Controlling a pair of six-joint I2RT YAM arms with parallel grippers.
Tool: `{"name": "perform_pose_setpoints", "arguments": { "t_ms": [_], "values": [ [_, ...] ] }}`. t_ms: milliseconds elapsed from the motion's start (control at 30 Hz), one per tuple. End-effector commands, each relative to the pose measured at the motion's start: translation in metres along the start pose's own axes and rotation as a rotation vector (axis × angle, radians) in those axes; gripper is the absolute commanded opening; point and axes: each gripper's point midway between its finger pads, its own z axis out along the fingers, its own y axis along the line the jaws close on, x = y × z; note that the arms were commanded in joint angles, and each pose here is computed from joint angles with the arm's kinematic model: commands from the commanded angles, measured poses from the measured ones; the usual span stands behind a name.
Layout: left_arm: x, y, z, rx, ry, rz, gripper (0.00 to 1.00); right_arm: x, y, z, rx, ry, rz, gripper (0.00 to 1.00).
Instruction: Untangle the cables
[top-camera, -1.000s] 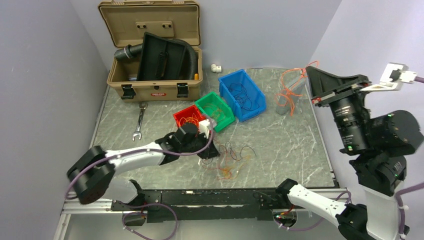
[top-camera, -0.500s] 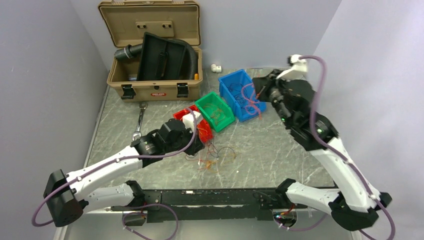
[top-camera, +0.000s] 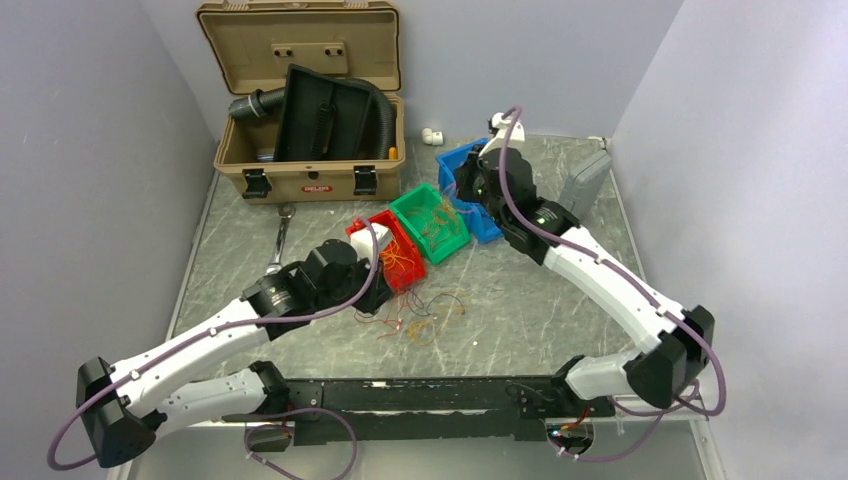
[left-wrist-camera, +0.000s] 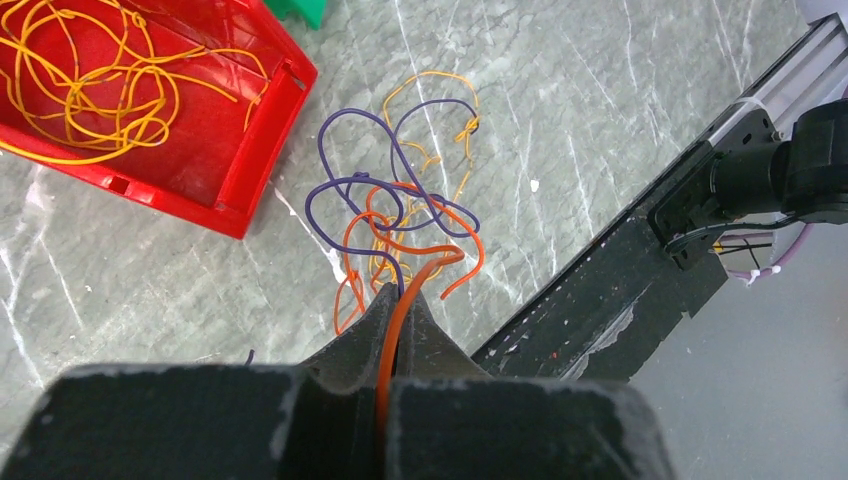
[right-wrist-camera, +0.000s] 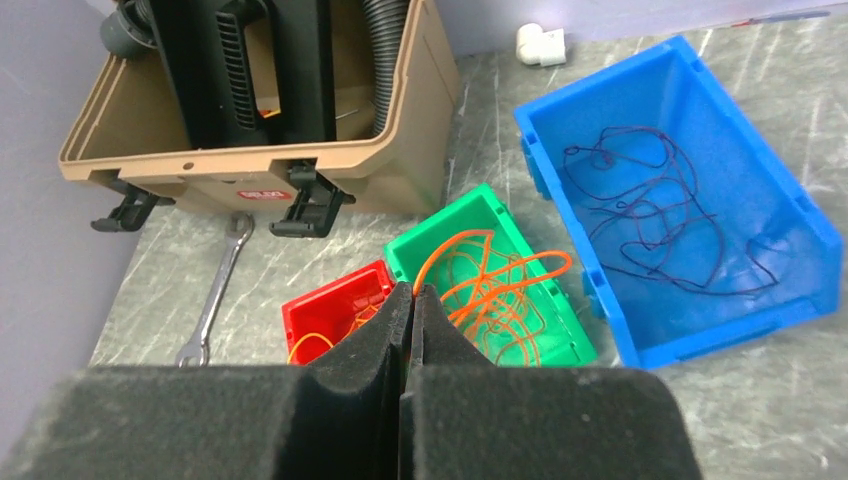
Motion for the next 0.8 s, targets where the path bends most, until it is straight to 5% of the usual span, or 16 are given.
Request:
{"name": "perform_pose_setpoints", "arguments": {
  "t_ms": [0,333,600,767],
  "values": [
    [-0.022,-0.003,-0.017,0.000,-0.070,0.017,0.00,-0.004,0.019,0.022,-0.059,-0.036,0.039,0.00],
    [-0.018,-0.001,-0.022,-0.002,-0.073,0.014,0.00,0.064,0.012,0.076,-0.029,0.083,-0.003,0.00],
    [-0.016,0.001,-0.026,-0.007,-0.065,0.019,0.00,0.173,-0.026,0.122,0.102,0.328,-0.064,0.00],
    [-0.014,0.002,-0.025,-0.004,-0.071,0.012,0.00,0.205,-0.042,0.129,0.149,0.406,-0.069,0.00]
  ]
}}
